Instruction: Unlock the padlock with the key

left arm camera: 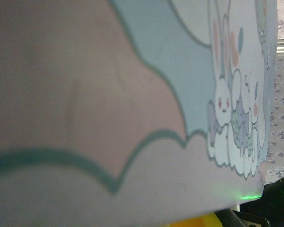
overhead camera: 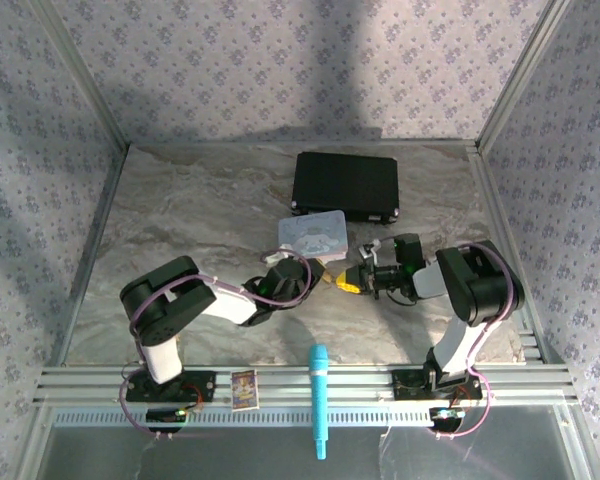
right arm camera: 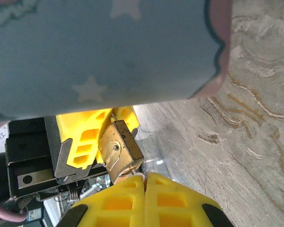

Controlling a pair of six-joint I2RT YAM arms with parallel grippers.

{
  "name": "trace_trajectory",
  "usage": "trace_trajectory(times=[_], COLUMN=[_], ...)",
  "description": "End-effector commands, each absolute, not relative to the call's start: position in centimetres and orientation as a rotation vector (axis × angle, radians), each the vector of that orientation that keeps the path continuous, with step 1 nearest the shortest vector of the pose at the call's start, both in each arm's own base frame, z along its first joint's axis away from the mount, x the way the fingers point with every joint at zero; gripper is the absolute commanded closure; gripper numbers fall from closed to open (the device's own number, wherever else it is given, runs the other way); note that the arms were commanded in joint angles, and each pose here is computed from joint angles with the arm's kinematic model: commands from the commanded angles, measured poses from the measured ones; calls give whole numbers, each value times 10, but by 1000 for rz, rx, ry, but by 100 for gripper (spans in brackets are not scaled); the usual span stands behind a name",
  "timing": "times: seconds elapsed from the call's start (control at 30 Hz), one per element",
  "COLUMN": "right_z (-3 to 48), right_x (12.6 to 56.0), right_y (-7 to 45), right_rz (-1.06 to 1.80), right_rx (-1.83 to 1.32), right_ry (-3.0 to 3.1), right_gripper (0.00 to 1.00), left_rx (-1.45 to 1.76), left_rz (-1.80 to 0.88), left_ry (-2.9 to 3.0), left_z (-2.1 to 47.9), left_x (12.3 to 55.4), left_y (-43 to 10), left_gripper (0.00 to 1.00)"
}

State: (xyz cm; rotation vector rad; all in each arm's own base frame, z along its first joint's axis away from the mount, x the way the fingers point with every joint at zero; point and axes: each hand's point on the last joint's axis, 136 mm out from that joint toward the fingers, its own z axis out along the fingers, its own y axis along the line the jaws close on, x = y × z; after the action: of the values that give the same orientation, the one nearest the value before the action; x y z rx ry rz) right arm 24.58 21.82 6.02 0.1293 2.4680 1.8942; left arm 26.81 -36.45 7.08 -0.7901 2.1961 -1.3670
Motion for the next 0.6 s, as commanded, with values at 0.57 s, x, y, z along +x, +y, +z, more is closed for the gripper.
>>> trace_trajectory(times=[0.57], right_z=[89], right_x=[280], right_y=[249], right_rz=[1746], right_rx=[165], right_ry=[2332], right_gripper=[100], left_rx=[-694], left_rz=[-1446], left_ry=[2351], left_z=[78], left_x=[233], left_y=[-400], left_gripper=[100])
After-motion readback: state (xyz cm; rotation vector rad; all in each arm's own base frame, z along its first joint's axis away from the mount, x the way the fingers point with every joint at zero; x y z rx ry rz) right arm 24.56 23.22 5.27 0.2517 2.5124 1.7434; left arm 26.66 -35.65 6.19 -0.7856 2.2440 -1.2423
